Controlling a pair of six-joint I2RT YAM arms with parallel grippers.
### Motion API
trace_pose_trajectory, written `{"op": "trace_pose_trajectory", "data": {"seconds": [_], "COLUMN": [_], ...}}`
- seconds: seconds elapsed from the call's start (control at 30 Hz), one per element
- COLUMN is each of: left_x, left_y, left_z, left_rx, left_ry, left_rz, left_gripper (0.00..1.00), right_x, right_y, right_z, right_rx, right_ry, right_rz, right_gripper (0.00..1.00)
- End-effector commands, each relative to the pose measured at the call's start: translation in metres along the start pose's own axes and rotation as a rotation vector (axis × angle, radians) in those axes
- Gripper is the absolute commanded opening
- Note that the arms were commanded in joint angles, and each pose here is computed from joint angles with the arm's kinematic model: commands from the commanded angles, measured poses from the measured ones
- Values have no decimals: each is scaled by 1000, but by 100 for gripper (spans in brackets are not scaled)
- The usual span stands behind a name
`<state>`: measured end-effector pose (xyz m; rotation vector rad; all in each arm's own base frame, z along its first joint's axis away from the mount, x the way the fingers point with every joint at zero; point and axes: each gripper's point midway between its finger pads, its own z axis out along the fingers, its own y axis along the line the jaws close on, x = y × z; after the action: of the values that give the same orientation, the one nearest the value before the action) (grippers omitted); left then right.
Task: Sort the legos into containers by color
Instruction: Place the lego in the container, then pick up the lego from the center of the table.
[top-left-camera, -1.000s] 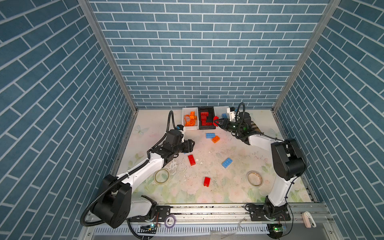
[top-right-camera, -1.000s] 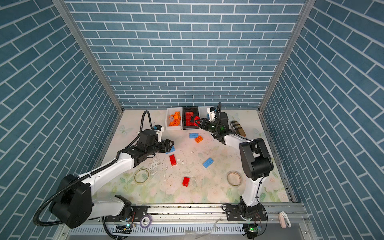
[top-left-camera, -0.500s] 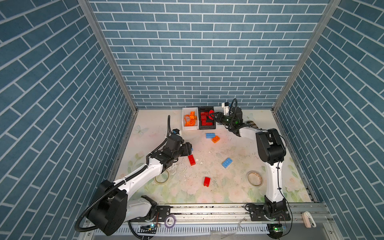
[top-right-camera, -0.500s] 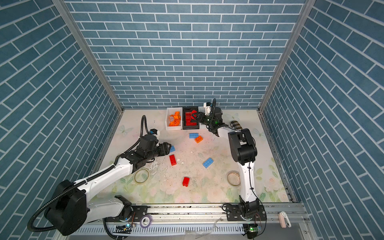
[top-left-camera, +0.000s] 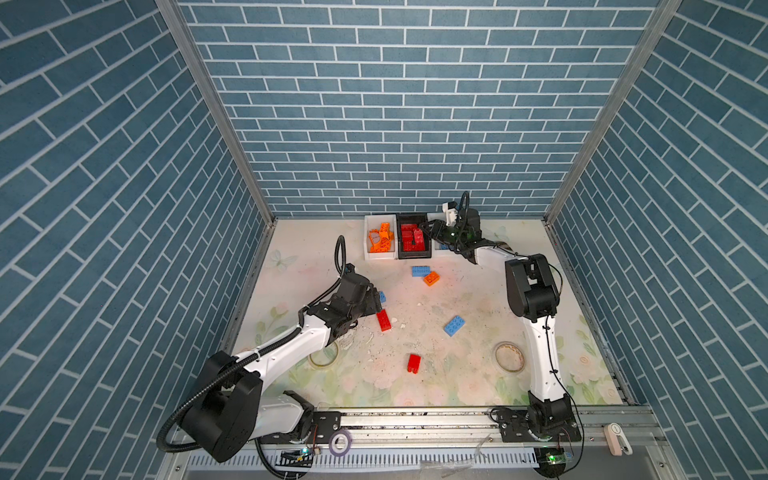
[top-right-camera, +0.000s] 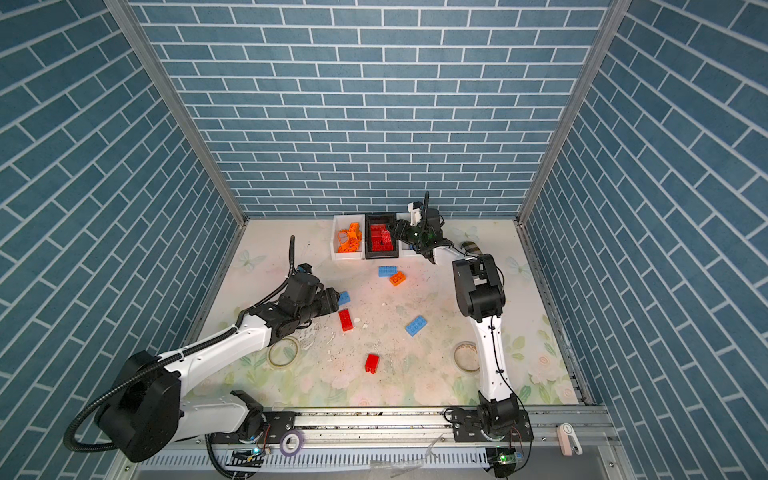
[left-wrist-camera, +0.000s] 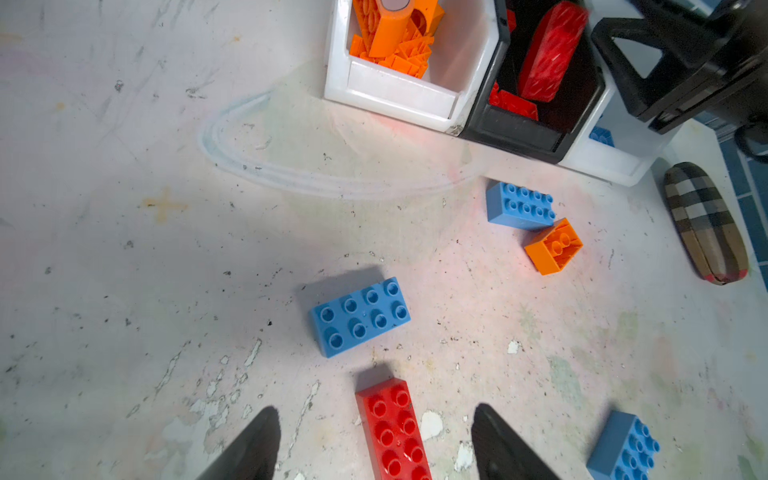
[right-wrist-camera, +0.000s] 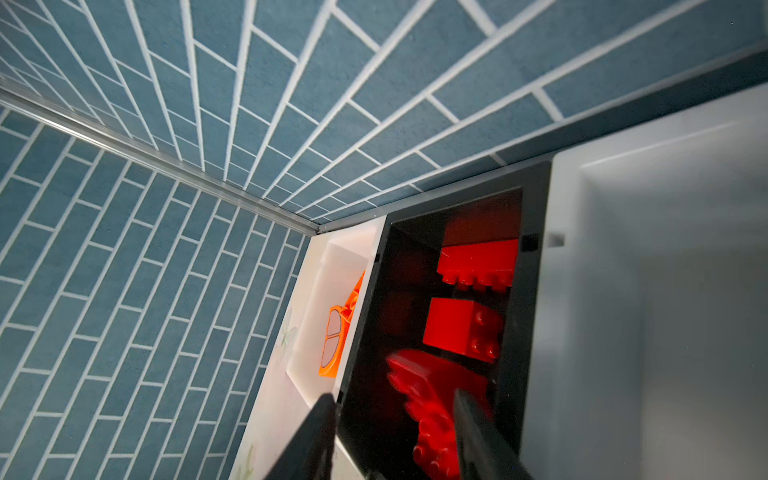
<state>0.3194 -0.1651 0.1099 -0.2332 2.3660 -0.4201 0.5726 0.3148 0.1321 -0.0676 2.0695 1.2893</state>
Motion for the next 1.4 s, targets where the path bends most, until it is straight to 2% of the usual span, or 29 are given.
{"op": "trace_pose_trajectory", "data": {"seconds": [0.0,0.47,0.67,0.93,1.37], "left_x": [-6,-8,-10,-6,-2], "left_y": [1,-14,-13,-11,-2], "left_z": [1,23,36,52,69], "left_rx": [-35,-45,-135,-216,-277], "left_ry": [-21,30,86,152,181], "left_rz": [-31,-58,-59,-96,-134], "left_gripper": [76,83,84,85,84], "right_x": [4,-16,-14,-1,19], "right_y": [-12,36,51,52,49], "right_z": [2,-30,-54,-83,-106], "right_rx": [37,-16,-6,59,90], "right_ry": [16,-49,-81,-106,-96], "right_rz": [-14,-67,-83,-84,-50], "right_gripper": [55,59,59,59,59]}}
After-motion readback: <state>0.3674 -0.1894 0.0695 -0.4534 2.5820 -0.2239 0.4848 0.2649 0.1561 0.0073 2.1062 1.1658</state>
